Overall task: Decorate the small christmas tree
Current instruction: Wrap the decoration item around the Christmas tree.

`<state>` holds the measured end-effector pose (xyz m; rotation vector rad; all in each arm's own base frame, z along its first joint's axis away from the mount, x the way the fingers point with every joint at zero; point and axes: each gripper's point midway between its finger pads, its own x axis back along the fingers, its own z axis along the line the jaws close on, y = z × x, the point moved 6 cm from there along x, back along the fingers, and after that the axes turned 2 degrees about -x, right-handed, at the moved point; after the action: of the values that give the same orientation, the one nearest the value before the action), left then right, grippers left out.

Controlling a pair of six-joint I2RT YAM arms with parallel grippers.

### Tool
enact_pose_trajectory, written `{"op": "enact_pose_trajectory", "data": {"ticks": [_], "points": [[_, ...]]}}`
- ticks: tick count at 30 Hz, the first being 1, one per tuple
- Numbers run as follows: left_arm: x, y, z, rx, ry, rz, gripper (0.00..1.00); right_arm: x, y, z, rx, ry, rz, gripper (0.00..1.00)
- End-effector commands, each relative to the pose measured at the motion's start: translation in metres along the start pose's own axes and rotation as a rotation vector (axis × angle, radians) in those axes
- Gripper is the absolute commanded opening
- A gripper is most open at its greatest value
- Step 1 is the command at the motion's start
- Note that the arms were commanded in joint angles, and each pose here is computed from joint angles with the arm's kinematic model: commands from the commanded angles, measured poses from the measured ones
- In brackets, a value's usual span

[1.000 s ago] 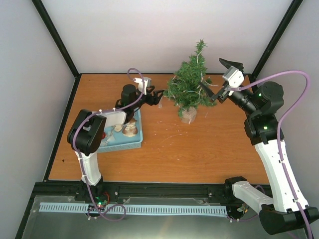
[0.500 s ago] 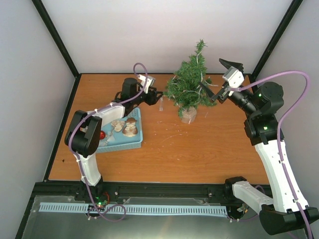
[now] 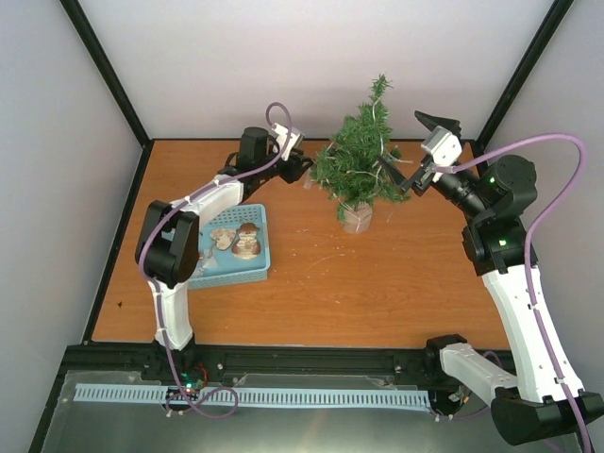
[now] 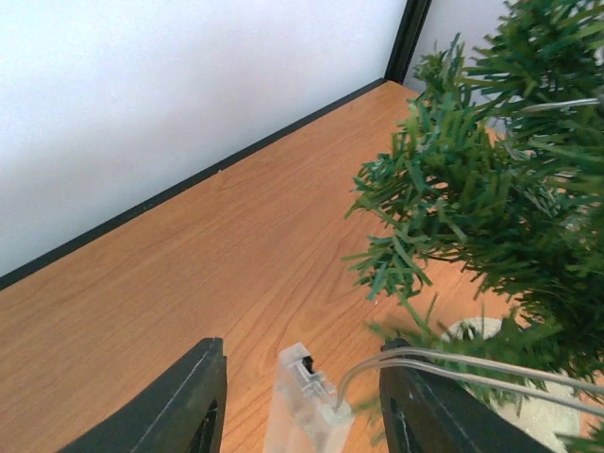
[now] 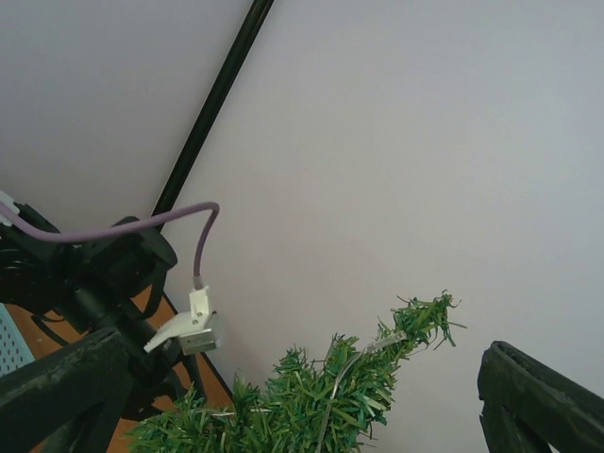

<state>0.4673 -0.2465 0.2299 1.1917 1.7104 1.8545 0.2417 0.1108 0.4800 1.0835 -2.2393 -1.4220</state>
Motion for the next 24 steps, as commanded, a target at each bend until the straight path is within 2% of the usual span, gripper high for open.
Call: {"op": "enact_pose_trajectory", "data": {"ticks": [1, 5, 8, 11, 15, 20, 24], "points": [[-0.012, 0.005, 0.007, 0.036, -0.055, 0.014, 0.46, -0.001, -0.003, -0.002, 0.012, -0.008, 0.000, 1.00], [-0.003, 0.005, 0.014, 0.167, -0.180, 0.023, 0.50, 0.000, -0.004, -0.001, 0.023, -0.011, 0.014, 1.00], [0.007, 0.007, 0.013, 0.110, -0.198, 0.066, 0.53, 0.002, -0.002, 0.000, 0.028, -0.011, 0.014, 1.00], [0.012, 0.007, 0.009, 0.064, -0.213, 0.082, 0.61, 0.003, -0.002, 0.001, 0.024, -0.010, 0.007, 1.00], [0.011, -0.006, 0.007, 0.063, -0.241, 0.153, 0.67, 0.004, -0.003, 0.002, 0.023, -0.011, 0.003, 1.00], [0.012, -0.009, 0.010, 0.014, -0.223, 0.204, 0.66, 0.005, -0.002, 0.002, 0.032, -0.012, -0.001, 1.00], [0.013, 0.002, 0.011, -0.029, -0.231, 0.209, 0.58, 0.006, 0.001, 0.002, 0.036, -0.015, -0.007, 1.00]]}}
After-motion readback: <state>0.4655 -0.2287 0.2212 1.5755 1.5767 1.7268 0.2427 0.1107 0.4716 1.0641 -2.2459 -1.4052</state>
